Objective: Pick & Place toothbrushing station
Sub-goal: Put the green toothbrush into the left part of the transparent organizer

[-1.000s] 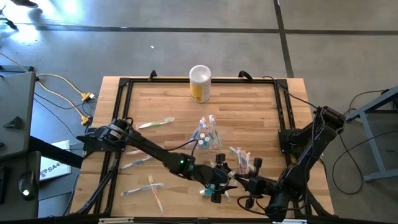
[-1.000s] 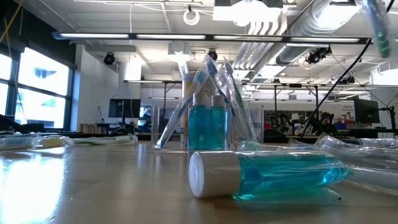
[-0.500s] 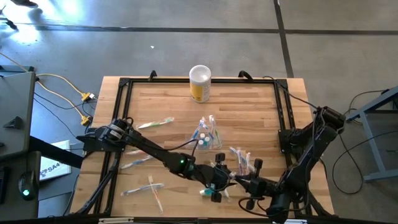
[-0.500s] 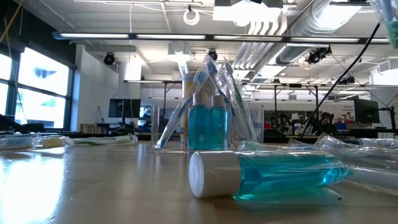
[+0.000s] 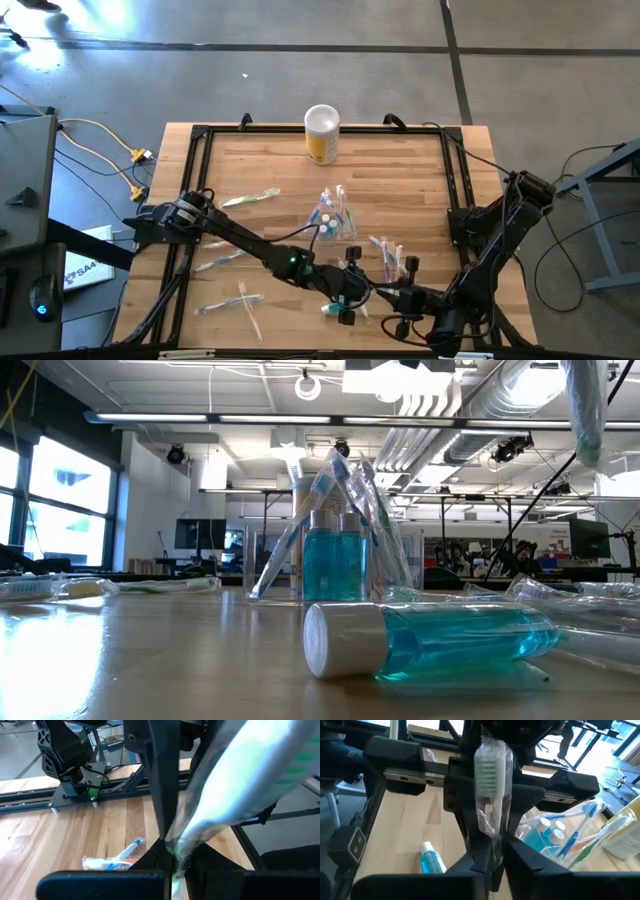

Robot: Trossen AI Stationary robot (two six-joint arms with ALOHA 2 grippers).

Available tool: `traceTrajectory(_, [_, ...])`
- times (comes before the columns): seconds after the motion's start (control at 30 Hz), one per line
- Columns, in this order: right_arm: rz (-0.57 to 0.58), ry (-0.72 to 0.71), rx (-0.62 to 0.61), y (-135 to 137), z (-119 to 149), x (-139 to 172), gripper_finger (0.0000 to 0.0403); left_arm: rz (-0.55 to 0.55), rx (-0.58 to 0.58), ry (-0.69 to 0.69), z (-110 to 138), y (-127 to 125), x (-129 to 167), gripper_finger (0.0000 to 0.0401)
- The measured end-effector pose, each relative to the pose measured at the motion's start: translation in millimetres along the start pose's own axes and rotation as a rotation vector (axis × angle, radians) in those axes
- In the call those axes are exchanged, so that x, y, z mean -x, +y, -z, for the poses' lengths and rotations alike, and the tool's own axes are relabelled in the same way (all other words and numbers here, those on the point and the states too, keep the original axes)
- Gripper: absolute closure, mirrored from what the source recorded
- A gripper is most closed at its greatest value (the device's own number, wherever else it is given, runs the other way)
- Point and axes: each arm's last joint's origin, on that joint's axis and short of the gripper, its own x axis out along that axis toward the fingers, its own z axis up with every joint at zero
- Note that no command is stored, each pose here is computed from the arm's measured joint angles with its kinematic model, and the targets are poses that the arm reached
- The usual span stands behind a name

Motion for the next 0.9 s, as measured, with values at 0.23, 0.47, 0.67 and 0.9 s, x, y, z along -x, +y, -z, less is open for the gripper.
traceTrajectory(0.23, [-0.025,-0.007,0.037,2,0,8,0.0245,0.003,-0.008,0.023,2,-1,1,0.0389])
traceTrajectory(0.47, [0.001,-0.086,0.012,-4,-6,30,0.0187,-0.144,-0.054,0.098,-2,-4,17,0.0389])
traceTrajectory(0.67, [-0.074,-0.114,0.001,-7,-9,57,0.0189,-0.206,-0.183,0.174,-22,-19,63,0.0384])
traceTrajectory(0.9, [-0.088,-0.151,-0.025,-2,-2,75,0.0189,-0.374,-0.228,0.243,-38,-24,117,0.0389])
